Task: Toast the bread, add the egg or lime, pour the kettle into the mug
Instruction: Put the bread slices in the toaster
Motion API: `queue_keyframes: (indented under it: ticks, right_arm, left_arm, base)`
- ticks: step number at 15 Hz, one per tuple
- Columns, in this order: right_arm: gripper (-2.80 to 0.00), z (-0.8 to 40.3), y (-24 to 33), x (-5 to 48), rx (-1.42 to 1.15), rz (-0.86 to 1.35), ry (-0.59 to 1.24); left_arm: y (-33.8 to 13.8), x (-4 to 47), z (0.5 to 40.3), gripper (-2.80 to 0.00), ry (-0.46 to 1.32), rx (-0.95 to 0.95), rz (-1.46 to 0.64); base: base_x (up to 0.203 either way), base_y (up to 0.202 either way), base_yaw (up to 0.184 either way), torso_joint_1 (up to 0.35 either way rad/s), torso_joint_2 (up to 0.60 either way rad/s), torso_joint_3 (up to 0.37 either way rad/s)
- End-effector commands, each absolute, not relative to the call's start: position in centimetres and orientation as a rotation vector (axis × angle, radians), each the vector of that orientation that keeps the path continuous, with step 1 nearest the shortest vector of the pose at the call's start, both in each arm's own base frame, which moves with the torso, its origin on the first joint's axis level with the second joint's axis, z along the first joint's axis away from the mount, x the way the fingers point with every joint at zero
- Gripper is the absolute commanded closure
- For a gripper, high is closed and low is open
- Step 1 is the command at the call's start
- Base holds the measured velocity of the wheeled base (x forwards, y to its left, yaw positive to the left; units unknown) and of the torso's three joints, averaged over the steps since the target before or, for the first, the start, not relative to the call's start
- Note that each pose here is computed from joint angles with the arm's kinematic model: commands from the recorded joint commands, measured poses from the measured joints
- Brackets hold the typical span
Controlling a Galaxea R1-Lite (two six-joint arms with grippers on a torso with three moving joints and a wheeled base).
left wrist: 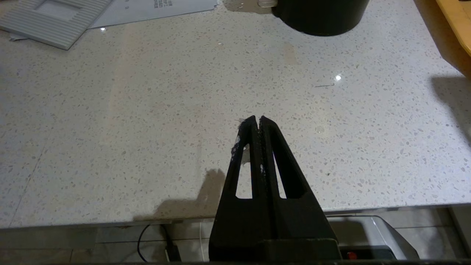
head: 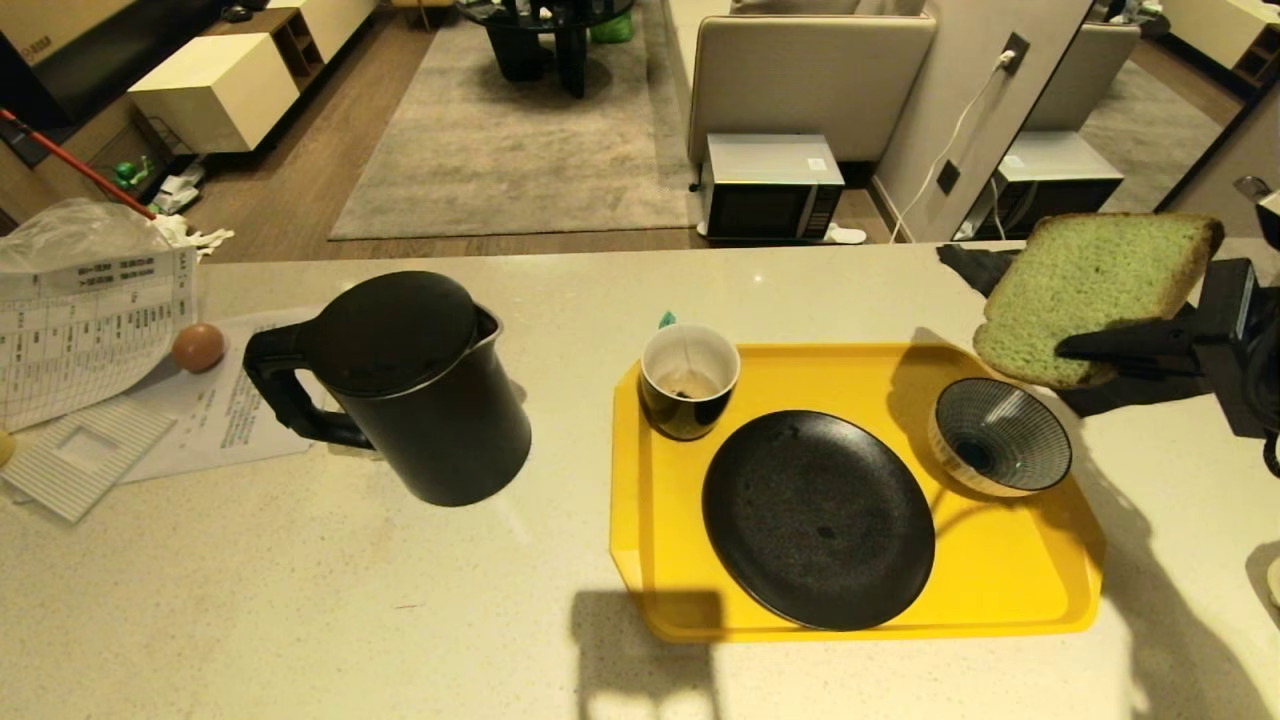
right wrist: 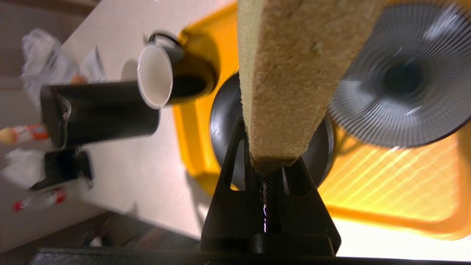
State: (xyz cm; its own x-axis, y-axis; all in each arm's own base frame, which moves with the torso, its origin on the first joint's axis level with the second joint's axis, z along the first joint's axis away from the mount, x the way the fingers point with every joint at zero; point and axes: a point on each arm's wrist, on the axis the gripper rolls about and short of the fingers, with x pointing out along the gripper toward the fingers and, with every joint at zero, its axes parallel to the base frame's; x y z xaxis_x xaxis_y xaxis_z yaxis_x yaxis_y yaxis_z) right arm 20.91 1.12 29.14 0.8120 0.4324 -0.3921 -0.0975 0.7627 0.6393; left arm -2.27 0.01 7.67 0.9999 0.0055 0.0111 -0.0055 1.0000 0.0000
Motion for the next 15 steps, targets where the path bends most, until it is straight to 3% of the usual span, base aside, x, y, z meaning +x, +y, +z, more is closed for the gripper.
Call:
queue_keyframes:
  ticks: [1,8,15]
  right_arm:
    - [0.00,29.2,0.8,20.4,0.567,0.240,0.499]
    - [0.00,31.2,-1.4,20.1,0.547,0.048,0.332]
    - [0.00,32.7,-7.0,19.2,0.543,-0.202,0.159]
  left_arm:
    - [0.0,-2.3,7.7,0.00,-0.011,0.000,0.006]
    - [0.0,-2.3,7.7,0.00,-0.011,0.000,0.006]
    - [0.0,-2.3,7.7,0.00,-0.011,0.000,0.007]
  base:
    - [0.000,0.000,0.000,0.000,0.00,0.000]
    - [0.000,0.000,0.000,0.000,0.00,0.000]
    - [0.000,0.000,0.000,0.000,0.00,0.000]
